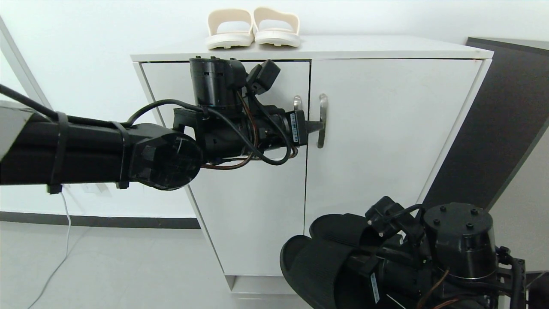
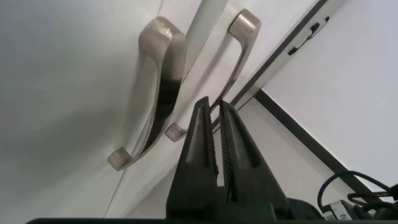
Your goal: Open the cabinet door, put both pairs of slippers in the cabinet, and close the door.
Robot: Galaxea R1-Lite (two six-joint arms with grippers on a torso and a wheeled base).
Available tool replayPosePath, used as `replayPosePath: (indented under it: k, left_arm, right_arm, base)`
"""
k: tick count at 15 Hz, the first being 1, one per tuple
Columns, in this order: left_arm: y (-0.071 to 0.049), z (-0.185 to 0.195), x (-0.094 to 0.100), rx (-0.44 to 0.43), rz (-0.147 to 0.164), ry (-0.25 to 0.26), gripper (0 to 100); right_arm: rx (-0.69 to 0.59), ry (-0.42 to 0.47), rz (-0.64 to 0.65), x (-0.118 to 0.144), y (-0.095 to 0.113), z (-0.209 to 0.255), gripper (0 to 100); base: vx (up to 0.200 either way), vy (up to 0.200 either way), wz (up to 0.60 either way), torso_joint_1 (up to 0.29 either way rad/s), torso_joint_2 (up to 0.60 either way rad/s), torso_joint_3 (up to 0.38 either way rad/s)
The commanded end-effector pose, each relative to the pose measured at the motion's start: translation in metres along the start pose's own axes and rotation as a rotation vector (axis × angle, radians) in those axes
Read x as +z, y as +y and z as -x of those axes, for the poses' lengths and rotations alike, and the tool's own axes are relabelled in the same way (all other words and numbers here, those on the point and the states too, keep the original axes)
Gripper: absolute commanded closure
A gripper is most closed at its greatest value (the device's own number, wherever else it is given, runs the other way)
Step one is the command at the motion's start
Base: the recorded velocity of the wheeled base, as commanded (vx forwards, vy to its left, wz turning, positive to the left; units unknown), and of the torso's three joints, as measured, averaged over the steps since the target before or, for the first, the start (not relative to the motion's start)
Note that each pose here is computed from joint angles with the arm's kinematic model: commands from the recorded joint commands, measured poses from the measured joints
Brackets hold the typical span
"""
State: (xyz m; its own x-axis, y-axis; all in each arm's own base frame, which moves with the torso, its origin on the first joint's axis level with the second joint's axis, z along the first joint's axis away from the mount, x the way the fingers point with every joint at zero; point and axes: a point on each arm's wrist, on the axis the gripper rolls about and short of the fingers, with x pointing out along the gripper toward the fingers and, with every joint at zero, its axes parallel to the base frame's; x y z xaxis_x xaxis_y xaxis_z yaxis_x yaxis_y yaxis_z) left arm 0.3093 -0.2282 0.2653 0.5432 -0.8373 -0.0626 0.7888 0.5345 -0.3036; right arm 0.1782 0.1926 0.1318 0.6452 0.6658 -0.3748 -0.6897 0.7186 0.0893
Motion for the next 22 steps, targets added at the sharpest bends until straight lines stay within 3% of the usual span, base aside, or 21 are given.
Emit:
replayPosePath:
  k: [1, 7, 11, 14, 16, 22]
  left_arm:
    - [-0.008, 0.007, 0.003, -0.017, -0.003, -0.005, 100]
    - [-0.042, 0.035, 0.000, -0.076, -0.012, 0.006, 100]
    - [-0.048, 0.045, -0.007, -0.095, -0.021, -0.021, 100]
    - [-0.053, 0.066, -0.012, -0.092, -0.021, -0.012, 100]
    - [-0.048, 0.068, -0.014, -0.079, -0.020, -0.014, 100]
    - [-0.015, 0.051, -0.008, -0.002, -0.011, -0.046, 100]
  right_arm:
    - [0.041, 0.014, 0.013, -0.004, 0.001, 0.003, 100]
    - [0.147, -0.009, 0.091, -0.018, 0.001, 0.009, 100]
    - [0.174, -0.002, 0.097, -0.020, 0.005, 0.012, 100]
    - [0.189, -0.001, 0.102, -0.020, 0.009, 0.013, 100]
    - [0.200, 0.003, 0.107, -0.021, 0.012, 0.013, 100]
    - [0.204, 0.005, 0.109, -0.022, 0.014, 0.013, 100]
  base:
    - [0.000, 0.000, 0.00, 0.000, 0.00, 0.000]
    - [0.000, 0.000, 0.00, 0.000, 0.00, 0.000]
    - [0.000, 0.000, 0.00, 0.000, 0.00, 0.000]
    - [0.000, 0.000, 0.00, 0.000, 0.00, 0.000]
    - [0.000, 0.000, 0.00, 0.000, 0.00, 0.000]
    - [0.000, 0.000, 0.00, 0.000, 0.00, 0.000]
